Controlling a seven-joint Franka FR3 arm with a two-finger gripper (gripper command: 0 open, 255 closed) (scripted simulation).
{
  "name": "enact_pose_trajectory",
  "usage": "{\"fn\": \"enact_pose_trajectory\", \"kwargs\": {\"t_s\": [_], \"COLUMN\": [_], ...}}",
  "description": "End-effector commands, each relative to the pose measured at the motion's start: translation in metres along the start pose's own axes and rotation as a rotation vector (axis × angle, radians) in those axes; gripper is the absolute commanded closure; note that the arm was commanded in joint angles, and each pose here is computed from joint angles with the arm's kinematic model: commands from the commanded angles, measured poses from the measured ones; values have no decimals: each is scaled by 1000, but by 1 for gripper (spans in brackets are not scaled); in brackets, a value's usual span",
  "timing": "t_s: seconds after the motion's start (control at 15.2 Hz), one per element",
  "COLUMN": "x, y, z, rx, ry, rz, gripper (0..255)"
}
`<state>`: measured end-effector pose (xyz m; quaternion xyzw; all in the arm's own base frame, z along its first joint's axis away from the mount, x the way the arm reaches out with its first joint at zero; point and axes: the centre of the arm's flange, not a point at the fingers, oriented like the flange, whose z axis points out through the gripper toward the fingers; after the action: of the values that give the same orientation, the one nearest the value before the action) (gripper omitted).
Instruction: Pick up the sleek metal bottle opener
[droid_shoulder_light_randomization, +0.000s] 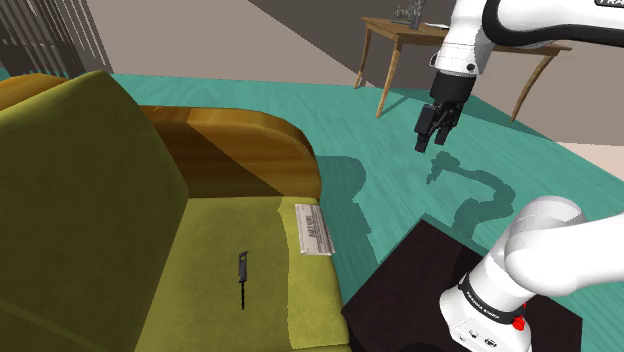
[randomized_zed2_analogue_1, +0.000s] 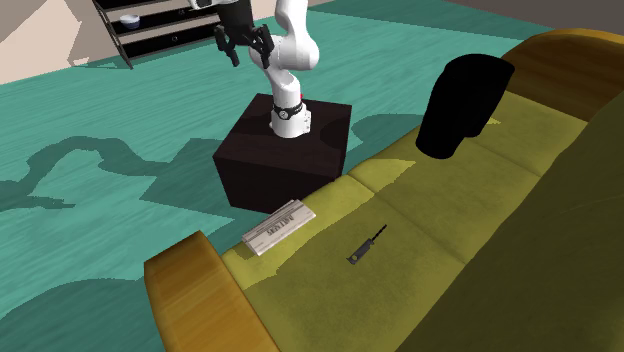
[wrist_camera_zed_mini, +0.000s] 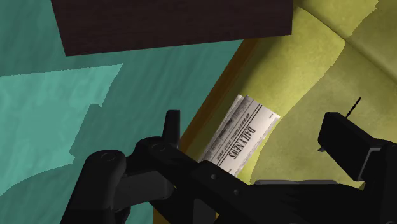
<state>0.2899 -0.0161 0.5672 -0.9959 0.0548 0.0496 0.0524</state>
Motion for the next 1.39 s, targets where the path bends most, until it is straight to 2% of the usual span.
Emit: {"fn": "enact_pose_trajectory", "kwargs": {"t_s": [0.0,1.32], "x": [0,112], "y": [0,-195], "z": [0,160], "rx": [0,-97], "ry": [0,-23], "rz": [0,-66], "gripper": [0,0]}}
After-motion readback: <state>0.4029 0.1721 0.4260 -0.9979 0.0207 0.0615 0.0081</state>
